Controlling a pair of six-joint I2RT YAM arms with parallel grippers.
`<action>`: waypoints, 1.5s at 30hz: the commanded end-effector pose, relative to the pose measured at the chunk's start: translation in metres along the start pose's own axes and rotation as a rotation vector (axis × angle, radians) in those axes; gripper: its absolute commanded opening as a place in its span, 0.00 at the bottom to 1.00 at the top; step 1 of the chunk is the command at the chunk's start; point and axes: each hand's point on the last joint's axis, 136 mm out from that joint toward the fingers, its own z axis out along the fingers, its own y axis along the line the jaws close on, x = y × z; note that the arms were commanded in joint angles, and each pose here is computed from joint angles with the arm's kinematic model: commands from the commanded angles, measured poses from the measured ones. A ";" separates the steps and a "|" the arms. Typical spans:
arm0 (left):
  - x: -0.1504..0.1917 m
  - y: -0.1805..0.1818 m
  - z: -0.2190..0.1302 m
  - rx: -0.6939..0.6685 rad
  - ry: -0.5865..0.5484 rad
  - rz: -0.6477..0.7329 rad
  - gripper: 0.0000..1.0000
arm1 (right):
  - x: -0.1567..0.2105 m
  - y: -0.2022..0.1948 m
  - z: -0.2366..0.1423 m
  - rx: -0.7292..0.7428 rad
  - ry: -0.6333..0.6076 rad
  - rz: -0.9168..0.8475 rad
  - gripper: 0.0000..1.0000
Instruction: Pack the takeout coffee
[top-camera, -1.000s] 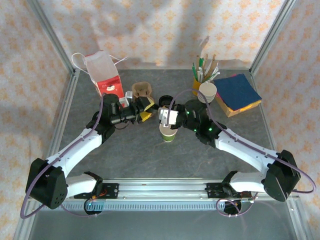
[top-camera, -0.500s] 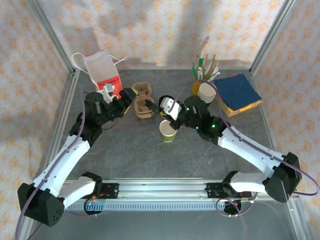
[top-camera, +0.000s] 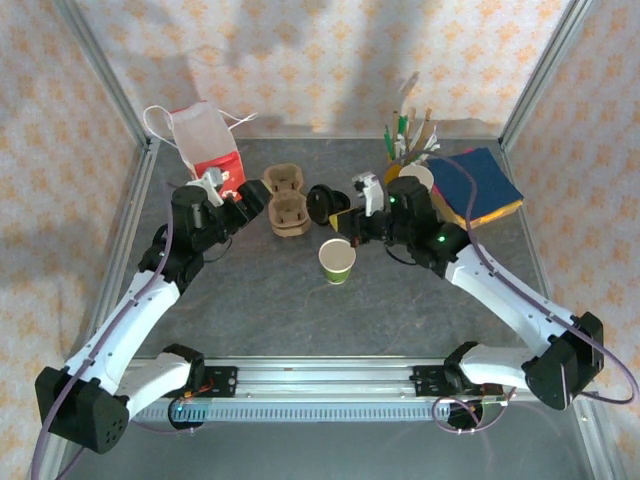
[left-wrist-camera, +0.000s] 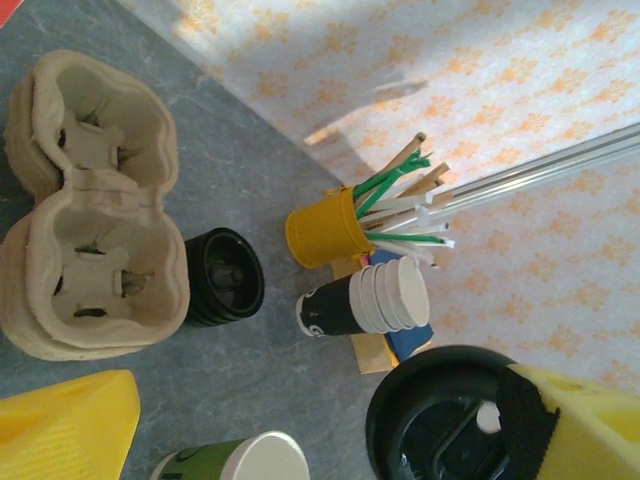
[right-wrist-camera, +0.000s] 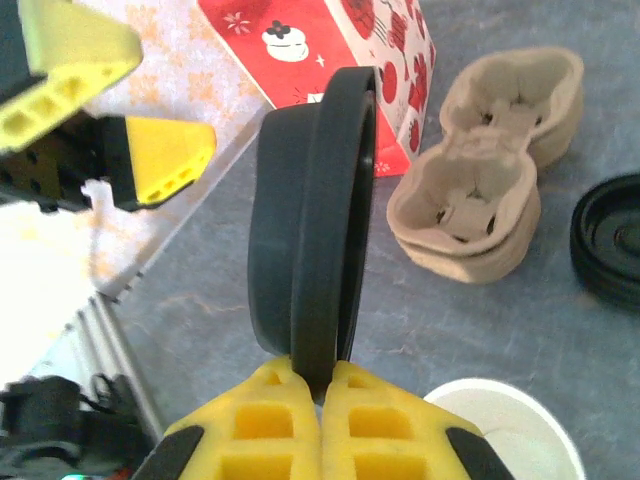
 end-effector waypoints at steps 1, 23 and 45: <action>0.006 0.001 0.003 0.001 0.022 0.026 0.90 | -0.001 0.029 -0.022 -0.173 0.017 0.214 0.00; 0.026 -0.005 0.016 0.092 0.111 -0.044 0.89 | 0.092 -0.036 -0.015 -0.163 0.180 0.691 0.00; 0.023 -0.012 0.021 0.125 0.117 -0.080 0.85 | 0.111 -0.055 0.001 -0.124 0.223 0.755 0.06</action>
